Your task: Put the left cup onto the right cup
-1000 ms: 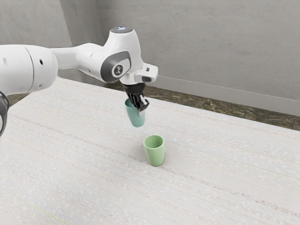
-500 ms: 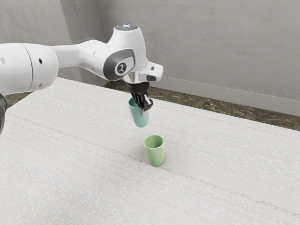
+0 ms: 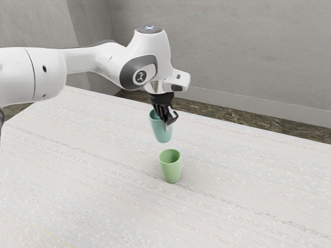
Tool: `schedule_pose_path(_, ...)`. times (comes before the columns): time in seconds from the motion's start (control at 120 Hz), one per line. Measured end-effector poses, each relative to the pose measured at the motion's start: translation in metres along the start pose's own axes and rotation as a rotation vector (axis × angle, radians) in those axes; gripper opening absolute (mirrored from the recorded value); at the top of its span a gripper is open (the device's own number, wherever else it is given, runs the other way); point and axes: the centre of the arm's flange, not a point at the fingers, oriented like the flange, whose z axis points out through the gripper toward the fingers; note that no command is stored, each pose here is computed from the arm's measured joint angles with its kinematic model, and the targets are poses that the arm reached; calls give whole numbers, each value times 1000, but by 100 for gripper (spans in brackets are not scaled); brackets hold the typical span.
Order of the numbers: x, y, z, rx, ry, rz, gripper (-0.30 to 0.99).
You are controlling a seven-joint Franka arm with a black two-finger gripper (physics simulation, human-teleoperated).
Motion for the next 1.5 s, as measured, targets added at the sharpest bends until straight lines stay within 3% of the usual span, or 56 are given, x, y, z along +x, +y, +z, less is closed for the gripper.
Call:
schedule_pose_path(0.208, -11, 7, 6, 2, -27, -34, -9)
schedule_pose_path(1.5, -7, 59, 4, -9, -32, -147, -9)
